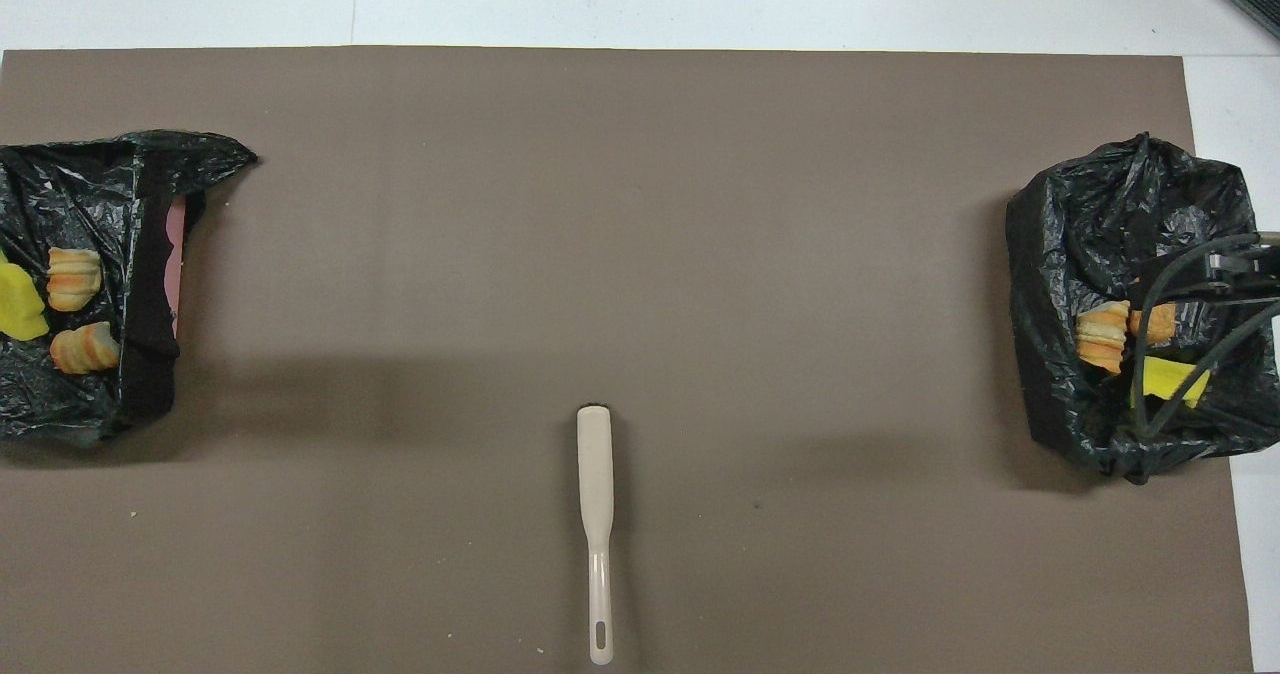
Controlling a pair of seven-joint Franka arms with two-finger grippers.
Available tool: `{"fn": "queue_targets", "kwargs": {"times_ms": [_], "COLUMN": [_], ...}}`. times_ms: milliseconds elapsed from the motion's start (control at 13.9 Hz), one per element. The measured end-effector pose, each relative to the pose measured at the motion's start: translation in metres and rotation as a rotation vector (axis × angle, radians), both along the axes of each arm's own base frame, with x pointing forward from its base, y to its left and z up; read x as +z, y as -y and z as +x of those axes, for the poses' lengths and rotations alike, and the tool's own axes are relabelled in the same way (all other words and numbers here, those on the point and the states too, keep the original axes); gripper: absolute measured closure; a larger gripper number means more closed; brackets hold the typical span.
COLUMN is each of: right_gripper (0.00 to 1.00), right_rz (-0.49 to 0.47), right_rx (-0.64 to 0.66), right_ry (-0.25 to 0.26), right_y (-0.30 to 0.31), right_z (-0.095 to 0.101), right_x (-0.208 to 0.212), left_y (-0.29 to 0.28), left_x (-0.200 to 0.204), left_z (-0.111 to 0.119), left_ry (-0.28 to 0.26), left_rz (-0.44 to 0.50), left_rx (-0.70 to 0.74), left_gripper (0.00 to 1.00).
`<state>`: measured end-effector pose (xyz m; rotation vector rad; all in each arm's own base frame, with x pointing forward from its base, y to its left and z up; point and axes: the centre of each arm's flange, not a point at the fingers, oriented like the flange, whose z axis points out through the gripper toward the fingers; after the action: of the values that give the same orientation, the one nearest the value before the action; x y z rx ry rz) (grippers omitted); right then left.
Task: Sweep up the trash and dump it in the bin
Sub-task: 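Lift the empty dustpan away from the bag with the left gripper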
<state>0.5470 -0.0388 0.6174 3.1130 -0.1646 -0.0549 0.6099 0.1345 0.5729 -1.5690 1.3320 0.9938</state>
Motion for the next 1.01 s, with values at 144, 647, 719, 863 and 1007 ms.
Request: {"fn": "queue_targets", "kwargs": {"times_ms": [144,647,719,863,1007], "right_gripper": [0.00,0.00,0.00,0.00,0.00], "right_rz": [0.001,0.004,0.004,0.005,0.005], "right_rx": [-0.004,-0.002,0.000,-0.001,-0.001], "right_ry": [0.009,0.008,0.009,0.009,0.009], "right_y": [0.002,0.001,0.000,0.000,0.000], "right_z": [-0.002,-0.005,-0.005,-0.005,-0.005], "right_x": [0.004,0.005,0.005,0.005,0.005], "left_y": [0.009,0.057,0.072,0.114,0.156], "left_x": [0.017,0.004,-0.001,-0.011,-0.022], "left_z": [-0.003,-0.013,-0.014,-0.016,-0.018], "left_ry": [0.034,0.161,0.196,0.280,0.367], "left_rz": [-0.013,-0.499,-0.562,-0.659,-0.735], "left_rx": [-0.011,0.104,0.146,0.239,0.343], "left_gripper": [0.69,0.69,0.69,0.69,0.69]}}
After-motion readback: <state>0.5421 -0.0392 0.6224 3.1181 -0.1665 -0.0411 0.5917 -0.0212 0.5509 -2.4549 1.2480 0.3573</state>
